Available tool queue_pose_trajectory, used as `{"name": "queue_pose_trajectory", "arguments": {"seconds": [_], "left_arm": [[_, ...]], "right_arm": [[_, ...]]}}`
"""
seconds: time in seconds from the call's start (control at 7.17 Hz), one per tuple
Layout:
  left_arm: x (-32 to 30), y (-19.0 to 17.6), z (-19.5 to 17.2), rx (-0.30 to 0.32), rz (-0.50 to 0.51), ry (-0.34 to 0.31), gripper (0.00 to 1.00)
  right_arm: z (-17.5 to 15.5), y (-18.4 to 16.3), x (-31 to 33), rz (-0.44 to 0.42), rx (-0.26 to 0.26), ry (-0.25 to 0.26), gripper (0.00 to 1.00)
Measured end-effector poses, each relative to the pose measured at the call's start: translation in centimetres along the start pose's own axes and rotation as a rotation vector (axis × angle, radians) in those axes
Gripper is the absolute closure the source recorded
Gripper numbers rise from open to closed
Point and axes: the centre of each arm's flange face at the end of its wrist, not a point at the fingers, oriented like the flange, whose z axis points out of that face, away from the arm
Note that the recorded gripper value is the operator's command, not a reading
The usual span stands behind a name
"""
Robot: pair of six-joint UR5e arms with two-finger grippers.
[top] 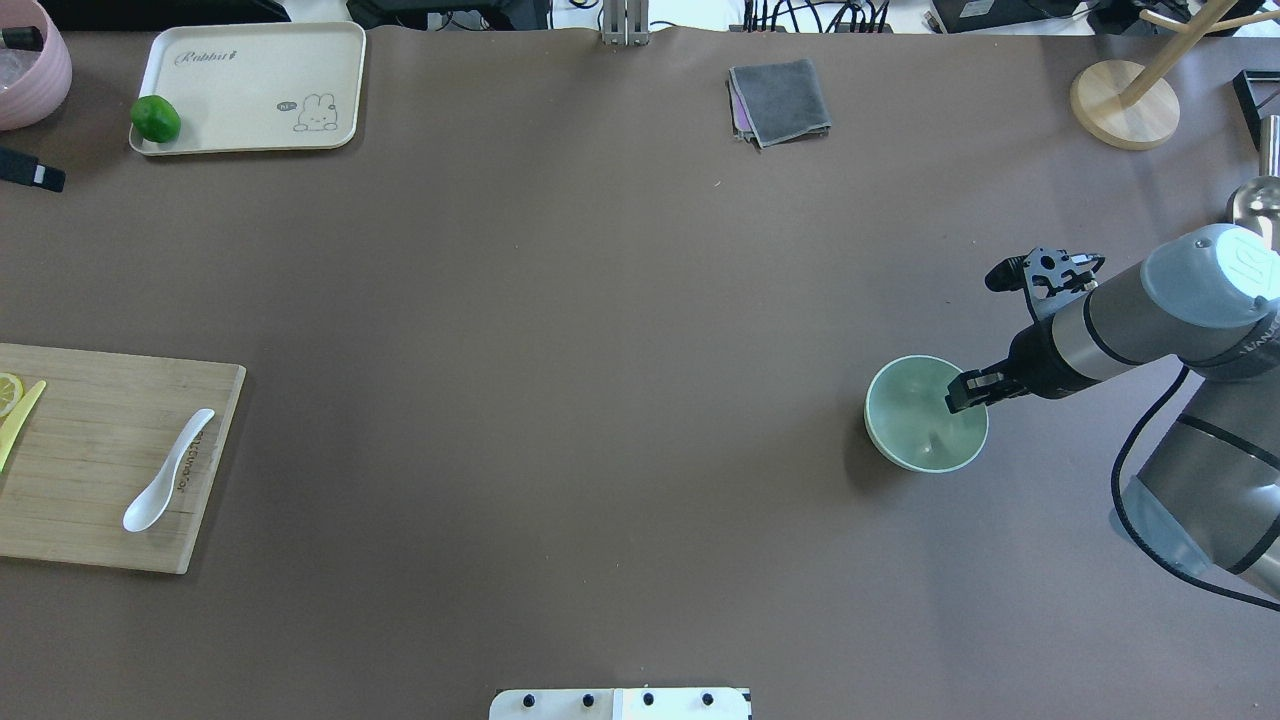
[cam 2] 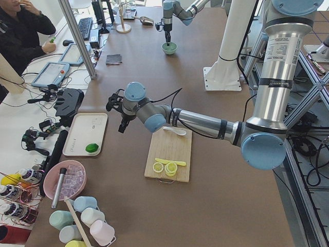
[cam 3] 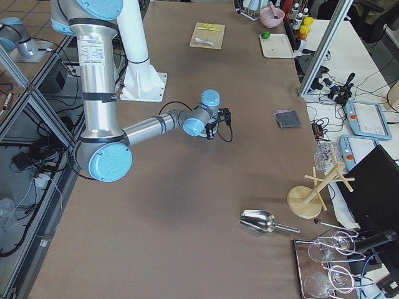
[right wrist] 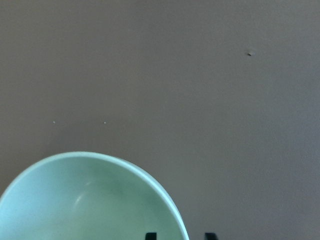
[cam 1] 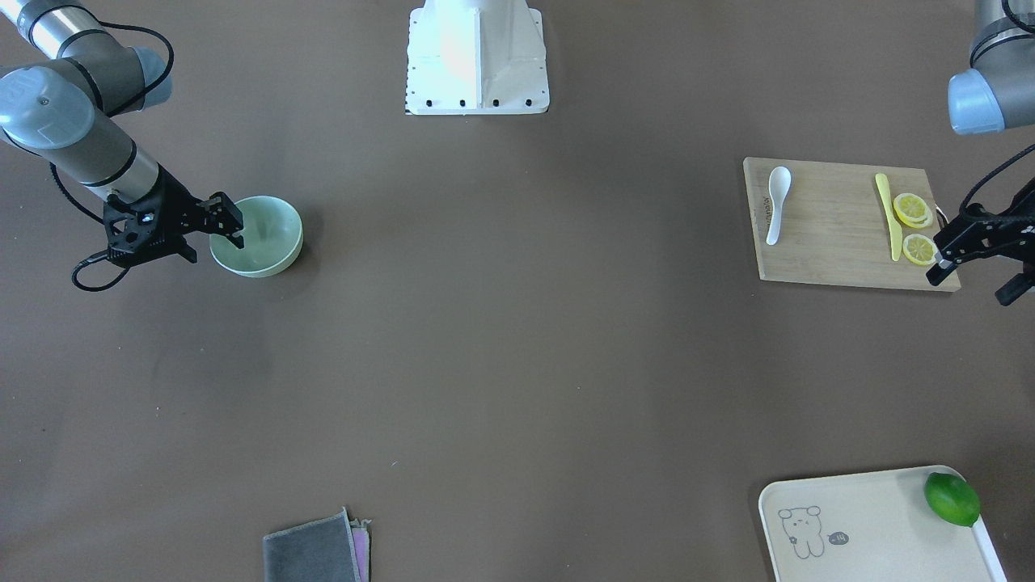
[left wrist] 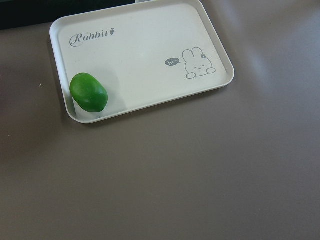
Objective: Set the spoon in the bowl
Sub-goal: 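Slide the pale green bowl with the right gripper toward the table center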
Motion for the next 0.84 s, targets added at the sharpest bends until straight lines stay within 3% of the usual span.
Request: {"name": "queue_pose_trajectory", "arguments": {"seconds": [0.42, 0.84], "left_arm": [[0.1, -0.1, -0.1, 0.002, 0.001, 0.002, 0.02], [0.2, -0.1, -0.1, 0.002, 0.001, 0.002, 0.02]], "right_arm": [[-0.6, -0.2, -0.5, 0.028, 0.011, -0.009, 1.0], [-4.2, -4.2, -7.4, 0.216, 0.083, -0.113, 1.0]]}}
